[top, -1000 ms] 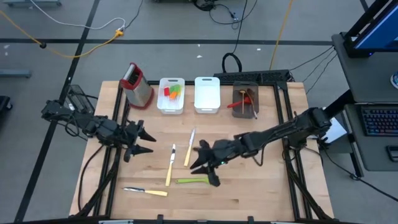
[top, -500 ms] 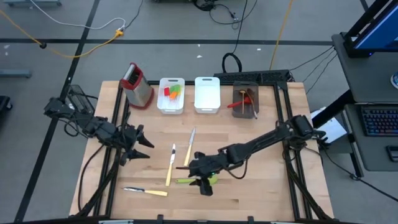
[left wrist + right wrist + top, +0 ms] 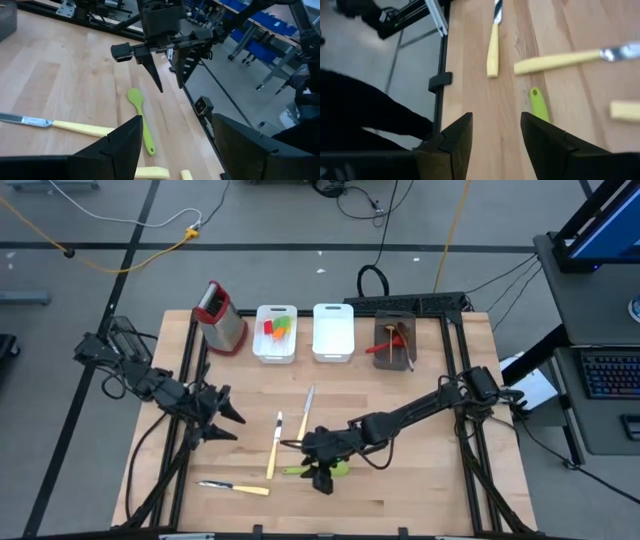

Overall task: Pick & Place Kitchen Items
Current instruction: Put the light green serving spoon into the black bin

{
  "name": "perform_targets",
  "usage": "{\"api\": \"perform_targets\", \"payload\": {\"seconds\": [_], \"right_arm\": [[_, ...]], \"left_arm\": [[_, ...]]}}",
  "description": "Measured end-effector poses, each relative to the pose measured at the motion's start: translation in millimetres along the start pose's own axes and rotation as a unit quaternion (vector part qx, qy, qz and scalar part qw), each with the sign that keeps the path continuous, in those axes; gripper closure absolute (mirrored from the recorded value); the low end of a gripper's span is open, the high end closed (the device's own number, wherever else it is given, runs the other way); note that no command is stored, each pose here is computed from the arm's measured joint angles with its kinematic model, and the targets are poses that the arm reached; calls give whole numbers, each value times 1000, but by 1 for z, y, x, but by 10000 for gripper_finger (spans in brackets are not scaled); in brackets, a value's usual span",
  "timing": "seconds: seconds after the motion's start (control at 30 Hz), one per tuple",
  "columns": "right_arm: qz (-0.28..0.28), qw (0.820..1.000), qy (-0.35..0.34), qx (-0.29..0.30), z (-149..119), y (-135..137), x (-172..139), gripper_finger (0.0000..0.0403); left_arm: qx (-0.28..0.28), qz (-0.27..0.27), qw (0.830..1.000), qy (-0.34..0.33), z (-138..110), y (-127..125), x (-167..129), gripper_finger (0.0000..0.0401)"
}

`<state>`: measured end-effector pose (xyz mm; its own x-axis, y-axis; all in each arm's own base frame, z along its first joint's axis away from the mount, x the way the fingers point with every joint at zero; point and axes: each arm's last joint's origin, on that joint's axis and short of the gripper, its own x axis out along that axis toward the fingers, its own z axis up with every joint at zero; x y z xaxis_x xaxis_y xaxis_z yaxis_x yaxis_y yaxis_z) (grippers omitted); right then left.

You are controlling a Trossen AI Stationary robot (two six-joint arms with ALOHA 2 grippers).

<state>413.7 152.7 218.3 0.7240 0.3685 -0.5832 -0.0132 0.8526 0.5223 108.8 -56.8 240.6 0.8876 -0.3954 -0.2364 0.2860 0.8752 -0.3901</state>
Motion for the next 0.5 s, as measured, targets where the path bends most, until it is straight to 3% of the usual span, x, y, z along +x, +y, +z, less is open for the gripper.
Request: {"api": "perform_targets", "payload": {"seconds": [0.1, 0.27, 0.5], "right_arm": [[2, 1000, 7, 14, -3, 3, 0, 243], [-24, 997, 20, -77, -15, 7, 6, 243], [-74, 988, 76, -108, -27, -10, 14, 243]], "left_arm": [[1, -3, 1000, 1, 0, -1, 0, 160], [8, -6, 1000, 3, -1, -2, 0, 160], [9, -5, 1000, 4, -1, -1, 0, 160]]}}
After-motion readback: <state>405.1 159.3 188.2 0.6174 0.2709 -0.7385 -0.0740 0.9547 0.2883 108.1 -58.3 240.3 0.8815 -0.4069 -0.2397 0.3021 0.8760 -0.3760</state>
